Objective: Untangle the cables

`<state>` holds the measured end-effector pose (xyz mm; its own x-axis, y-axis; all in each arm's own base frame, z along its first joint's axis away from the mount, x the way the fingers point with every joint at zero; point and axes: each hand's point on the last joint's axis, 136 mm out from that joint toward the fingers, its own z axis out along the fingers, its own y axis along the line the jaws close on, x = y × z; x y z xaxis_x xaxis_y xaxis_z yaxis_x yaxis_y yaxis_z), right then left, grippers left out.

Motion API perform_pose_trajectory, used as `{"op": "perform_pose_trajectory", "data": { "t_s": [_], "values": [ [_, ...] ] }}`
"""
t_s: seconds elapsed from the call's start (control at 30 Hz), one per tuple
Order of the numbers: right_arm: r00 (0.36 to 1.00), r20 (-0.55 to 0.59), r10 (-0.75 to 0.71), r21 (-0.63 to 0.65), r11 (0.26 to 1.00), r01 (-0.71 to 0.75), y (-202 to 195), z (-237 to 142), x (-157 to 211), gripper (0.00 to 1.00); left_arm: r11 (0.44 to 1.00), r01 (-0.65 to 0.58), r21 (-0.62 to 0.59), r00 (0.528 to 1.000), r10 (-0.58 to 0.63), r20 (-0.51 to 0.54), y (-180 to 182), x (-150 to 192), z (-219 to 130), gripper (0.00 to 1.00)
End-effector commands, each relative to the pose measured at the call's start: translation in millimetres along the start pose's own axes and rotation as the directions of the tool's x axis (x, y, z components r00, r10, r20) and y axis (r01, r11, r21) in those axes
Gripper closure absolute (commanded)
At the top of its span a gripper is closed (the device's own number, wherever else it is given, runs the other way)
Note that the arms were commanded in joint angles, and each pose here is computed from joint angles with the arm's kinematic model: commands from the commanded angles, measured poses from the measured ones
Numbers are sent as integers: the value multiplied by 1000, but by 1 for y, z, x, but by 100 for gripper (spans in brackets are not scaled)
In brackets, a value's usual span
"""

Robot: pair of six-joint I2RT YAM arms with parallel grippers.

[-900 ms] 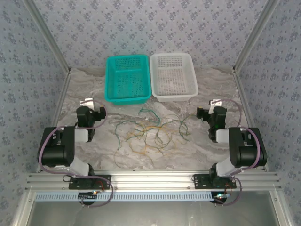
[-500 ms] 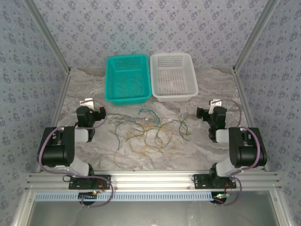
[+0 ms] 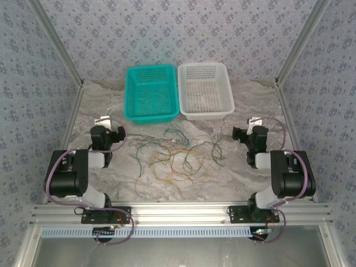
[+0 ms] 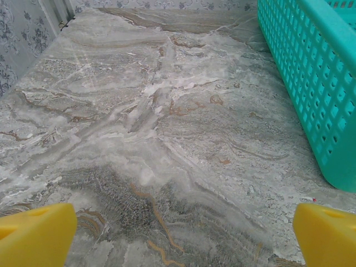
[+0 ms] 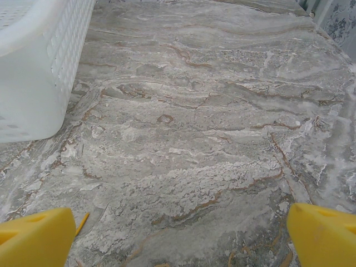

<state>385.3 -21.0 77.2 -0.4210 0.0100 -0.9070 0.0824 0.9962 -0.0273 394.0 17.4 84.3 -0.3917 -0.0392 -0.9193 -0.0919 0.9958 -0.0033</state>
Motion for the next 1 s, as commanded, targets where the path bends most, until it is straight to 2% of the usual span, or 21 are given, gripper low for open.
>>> {"op": "perform_pose_trajectory", "data": {
  "t_s": [0.0,0.03,0.1,0.13,0.17,0.2,0.23,0.3,0.33,0.37,0.4,0.47,0.57,0.67,0.83,0.97],
  "values": [
    [1000,26,-10,-6,1000,10,0,2,-8,0,1000,-7,10,1000,6,14,-2,-6,1,1],
    [999,51,-15,-5,1000,15,1,-2,-18,0,1000,-3,12,1000,3,10,-2,-6,2,1],
    [999,-50,2,49,999,0,-5,-19,-45,0,999,-23,-46,999,24,22,0,-17,-7,1],
    [995,-56,81,107,991,-74,-15,-31,-72,0,991,-22,-133,999,27,34,3,-44,-23,1],
    [977,-25,212,196,959,-203,-31,-44,-94,0,988,19,-156,1000,-21,-9,4,-62,-37,1],
    [931,-31,364,263,901,-343,-41,-56,-99,0,988,76,-137,996,-83,-44,0,-76,-50,1],
    [886,-84,455,228,875,-428,-34,-64,-105,0,987,122,-105,989,-130,-70,-7,-90,-64,1],
    [890,-170,423,14,904,-427,2,-68,-124,13,978,192,-87,975,-200,-94,-24,-114,-88,5],
    [898,-201,393,-43,912,-408,19,-72,-129,19,979,198,-54,972,-203,-118,-39,-123,-98,12],
    [903,-228,365,-53,921,-385,32,-76,-129,21,985,175,5,974,-172,-147,-61,-128,-107,18],
    [909,-250,334,-54,932,-357,43,-77,-128,19,988,147,40,975,-138,-172,-80,-129,-114,20],
    [913,-337,230,-81,959,-271,72,-80,-115,19,990,92,109,969,-64,-237,-121,-120,-124,24],
    [898,-433,81,-139,978,-155,111,-86,-91,25,966,58,254,940,33,-341,-181,-90,-135,28],
    [888,-457,-50,-229,971,-63,143,-101,-68,26,917,20,398,912,146,-382,-228,-58,-146,31],
    [883,-446,-144,-427,902,-68,182,-123,-42,25,852,67,518,862,212,-460,-253,-9,-148,33],
    [921,-365,-136,-453,890,-48,181,-122,-38,25,779,42,626,818,333,-469,-269,21,-152,35]
  ]
}}
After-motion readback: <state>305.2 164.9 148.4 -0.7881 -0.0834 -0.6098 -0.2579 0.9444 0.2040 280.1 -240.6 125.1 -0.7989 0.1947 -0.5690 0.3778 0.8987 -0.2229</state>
